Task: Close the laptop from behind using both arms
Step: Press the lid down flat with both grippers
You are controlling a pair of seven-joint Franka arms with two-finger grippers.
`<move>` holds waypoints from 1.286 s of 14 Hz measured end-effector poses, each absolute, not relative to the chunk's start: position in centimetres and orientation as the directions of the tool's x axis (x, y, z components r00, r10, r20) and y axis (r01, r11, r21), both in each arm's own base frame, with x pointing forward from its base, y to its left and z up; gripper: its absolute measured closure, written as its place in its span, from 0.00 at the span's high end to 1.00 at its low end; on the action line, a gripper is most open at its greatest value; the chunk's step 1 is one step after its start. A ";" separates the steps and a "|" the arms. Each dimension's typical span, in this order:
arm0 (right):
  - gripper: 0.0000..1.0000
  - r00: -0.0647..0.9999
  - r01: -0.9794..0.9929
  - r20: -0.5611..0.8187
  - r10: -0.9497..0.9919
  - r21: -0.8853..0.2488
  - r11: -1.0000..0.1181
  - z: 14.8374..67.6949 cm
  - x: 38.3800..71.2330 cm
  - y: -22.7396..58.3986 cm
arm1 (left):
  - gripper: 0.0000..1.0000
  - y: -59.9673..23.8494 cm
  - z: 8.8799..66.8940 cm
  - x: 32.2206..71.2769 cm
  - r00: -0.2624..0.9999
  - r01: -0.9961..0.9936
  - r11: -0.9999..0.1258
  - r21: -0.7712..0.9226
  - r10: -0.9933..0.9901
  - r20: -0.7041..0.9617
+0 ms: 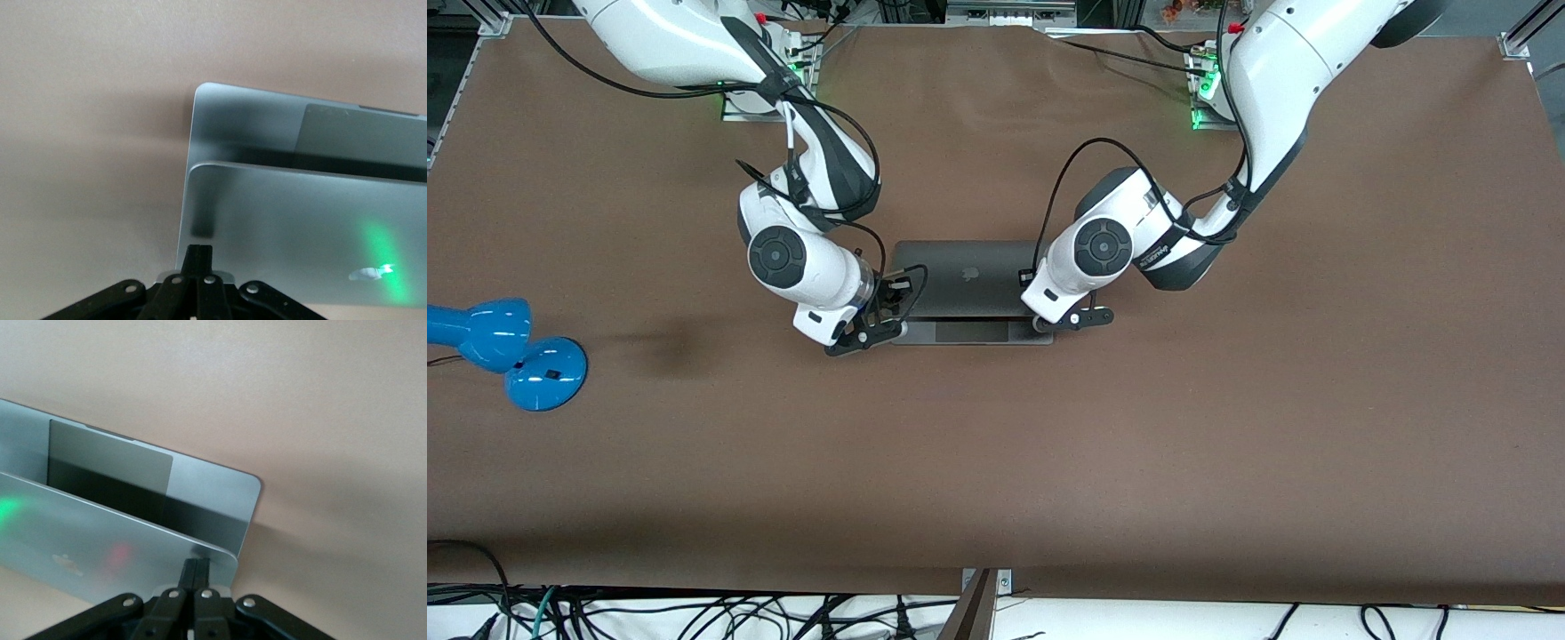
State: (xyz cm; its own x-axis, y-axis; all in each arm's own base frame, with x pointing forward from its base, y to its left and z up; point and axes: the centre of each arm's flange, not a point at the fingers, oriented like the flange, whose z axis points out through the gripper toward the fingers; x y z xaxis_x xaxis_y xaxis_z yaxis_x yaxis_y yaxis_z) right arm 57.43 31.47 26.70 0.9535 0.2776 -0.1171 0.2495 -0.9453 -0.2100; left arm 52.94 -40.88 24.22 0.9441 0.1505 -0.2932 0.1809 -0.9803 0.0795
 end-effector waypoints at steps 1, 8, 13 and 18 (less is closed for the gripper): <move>0.01 0.955 0.249 -0.112 0.276 -0.211 -0.945 26.4 57.6 31.4 | 0.01 -41.1 24.0 53.0 0.945 0.179 -0.981 0.077 0.149 -0.291; 0.01 0.952 0.274 -0.076 0.296 -0.212 -0.938 24.6 58.3 30.9 | 0.01 -41.2 22.0 53.9 0.942 0.191 -0.980 0.061 0.166 -0.293; 0.01 0.952 0.281 -0.058 0.300 -0.218 -0.934 23.0 58.6 30.8 | 0.01 -41.6 20.8 54.3 0.941 0.194 -0.980 0.053 0.170 -0.291; 0.01 0.950 0.296 -0.028 0.310 -0.229 -0.927 19.8 59.1 30.3 | 0.01 -41.5 19.1 54.8 0.943 0.202 -0.978 0.045 0.182 -0.278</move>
State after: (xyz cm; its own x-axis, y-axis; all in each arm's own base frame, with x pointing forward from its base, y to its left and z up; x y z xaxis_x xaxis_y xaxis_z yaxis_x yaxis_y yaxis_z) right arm 59.08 30.29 19.78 0.9502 0.3104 -0.0278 0.2962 -0.9272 -0.2291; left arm 54.80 -41.53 19.13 0.9433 0.1823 -0.2775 0.2022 -0.9783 0.0445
